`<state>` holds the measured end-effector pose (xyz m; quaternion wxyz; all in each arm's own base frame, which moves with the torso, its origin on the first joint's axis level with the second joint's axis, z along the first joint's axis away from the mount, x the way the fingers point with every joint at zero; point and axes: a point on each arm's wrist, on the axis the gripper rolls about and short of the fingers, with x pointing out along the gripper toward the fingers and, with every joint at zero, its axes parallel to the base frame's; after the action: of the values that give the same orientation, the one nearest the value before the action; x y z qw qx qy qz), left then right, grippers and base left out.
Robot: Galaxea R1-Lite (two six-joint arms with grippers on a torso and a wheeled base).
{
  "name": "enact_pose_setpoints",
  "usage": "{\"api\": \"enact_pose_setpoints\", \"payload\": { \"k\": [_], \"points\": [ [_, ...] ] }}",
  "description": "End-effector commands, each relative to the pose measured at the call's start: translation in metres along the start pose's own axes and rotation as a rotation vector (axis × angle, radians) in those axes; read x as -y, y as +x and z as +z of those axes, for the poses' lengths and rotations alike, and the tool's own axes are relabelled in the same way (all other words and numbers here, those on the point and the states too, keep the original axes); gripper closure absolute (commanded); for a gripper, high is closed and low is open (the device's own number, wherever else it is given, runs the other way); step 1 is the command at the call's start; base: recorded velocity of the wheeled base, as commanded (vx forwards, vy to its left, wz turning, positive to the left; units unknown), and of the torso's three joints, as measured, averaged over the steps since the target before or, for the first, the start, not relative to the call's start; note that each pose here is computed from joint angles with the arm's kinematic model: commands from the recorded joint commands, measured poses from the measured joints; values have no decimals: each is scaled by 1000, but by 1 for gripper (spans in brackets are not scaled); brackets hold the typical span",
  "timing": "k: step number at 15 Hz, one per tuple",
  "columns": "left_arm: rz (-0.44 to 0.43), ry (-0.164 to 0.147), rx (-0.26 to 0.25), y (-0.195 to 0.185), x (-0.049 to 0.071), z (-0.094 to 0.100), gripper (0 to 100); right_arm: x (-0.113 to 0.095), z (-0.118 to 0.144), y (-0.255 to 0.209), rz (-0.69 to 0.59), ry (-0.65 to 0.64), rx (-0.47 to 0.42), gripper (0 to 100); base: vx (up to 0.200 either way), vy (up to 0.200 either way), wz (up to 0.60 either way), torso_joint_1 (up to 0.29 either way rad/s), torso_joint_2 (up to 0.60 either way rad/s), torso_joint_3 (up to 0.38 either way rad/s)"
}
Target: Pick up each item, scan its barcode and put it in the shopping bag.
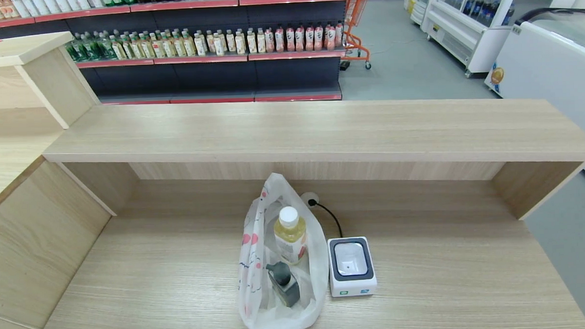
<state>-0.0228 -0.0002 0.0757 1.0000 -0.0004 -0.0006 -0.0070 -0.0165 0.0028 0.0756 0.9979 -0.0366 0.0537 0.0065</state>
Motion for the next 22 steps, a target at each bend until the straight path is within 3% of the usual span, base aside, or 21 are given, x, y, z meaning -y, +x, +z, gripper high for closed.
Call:
{"api": "enact_pose_setpoints", "payload": {
  "k": [1,10,11,22],
  "points": [
    [-1,-1,2,0,0,0,0,0,0,0,1,0,-7,0,0,0,0,0,0,0],
    [0,-1,2,0,0,0,0,0,0,0,0,22,-9,0,0,0,0,0,0,0],
    [-1,-1,2,0,0,0,0,0,0,0,0,20,-9,100,0,0,0,0,0,0],
    [0,-1,2,0,0,0,0,0,0,0,3,-3,-10,100,0,0,0,0,0,0]
  ]
}}
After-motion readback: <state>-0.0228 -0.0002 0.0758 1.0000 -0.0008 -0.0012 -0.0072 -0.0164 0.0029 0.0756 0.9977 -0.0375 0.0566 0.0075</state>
